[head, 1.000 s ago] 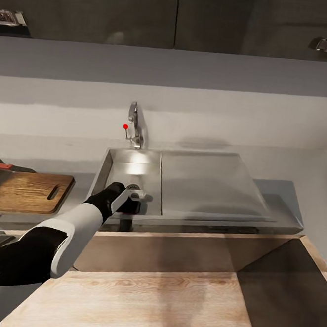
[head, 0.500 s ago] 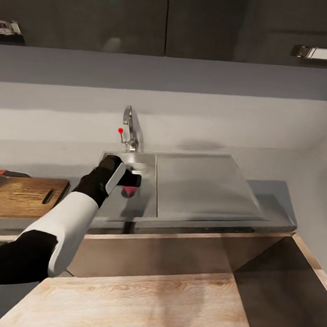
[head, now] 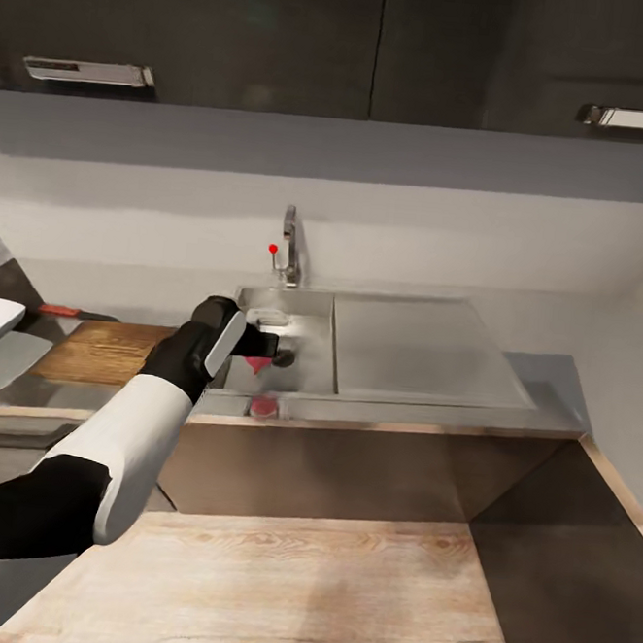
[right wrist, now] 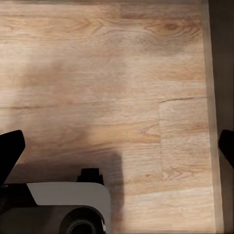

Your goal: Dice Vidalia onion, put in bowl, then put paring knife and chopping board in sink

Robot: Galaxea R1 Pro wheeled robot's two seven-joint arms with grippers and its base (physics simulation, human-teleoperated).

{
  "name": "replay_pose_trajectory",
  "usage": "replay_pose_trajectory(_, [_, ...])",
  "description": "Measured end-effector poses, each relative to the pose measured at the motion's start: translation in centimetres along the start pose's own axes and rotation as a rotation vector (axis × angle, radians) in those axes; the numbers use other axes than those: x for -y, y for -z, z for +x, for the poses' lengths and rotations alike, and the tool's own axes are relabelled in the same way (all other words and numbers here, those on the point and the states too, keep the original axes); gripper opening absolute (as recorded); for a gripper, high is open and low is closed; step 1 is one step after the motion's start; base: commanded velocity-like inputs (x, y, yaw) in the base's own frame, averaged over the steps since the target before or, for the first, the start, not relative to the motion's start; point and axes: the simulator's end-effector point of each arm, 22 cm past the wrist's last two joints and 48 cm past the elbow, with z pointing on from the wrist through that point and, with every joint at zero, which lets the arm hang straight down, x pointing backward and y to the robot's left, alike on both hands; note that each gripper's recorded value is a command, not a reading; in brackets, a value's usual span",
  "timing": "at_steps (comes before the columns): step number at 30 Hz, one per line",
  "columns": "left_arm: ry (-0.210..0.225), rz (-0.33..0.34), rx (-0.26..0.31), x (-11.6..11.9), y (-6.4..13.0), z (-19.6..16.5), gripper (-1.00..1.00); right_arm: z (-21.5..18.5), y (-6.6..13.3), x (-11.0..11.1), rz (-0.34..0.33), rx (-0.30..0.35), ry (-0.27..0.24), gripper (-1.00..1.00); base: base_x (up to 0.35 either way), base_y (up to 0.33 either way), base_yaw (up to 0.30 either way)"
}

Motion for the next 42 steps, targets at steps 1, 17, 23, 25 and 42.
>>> replay_pose_trajectory(1, [0.0, 0.001, 0.005, 0.1, 0.2, -0.2, -1.0, -0.1, 0.0, 0.0, 0.0, 0.002, 0.0, 1.0, -0.287, 0.172, 0.132])
replay_pose_trajectory(17, [-0.005, 0.006, 0.044, 0.5, 2.0, -1.7, -1.0, -1.0, 0.2, 0.2, 0.002, 0.023, -0.003, 1.0, -0.022, 0.298, 0.117])
replay_pose_trajectory(23, [-0.005, 0.006, 0.044, 0.5, 2.0, -1.7, -1.0, -1.0, 0.2, 0.2, 0.002, 0.023, -0.002, 1.0, 0.008, 0.317, 0.003])
replay_pose_trajectory(25, [-0.005, 0.006, 0.044, 0.5, 2.0, -1.7, -1.0, -1.1, 0.2, 0.1, 0.001, 0.023, -0.002, 1.0, 0.001, 0.317, -0.014])
replay_pose_trajectory(42, [-0.005, 0.004, 0.04, 0.4, 2.1, -1.5, -1.0, -1.2, 0.2, 0.1, 0.001, 0.027, -0.003, 1.0, 0.033, 0.326, -0.074])
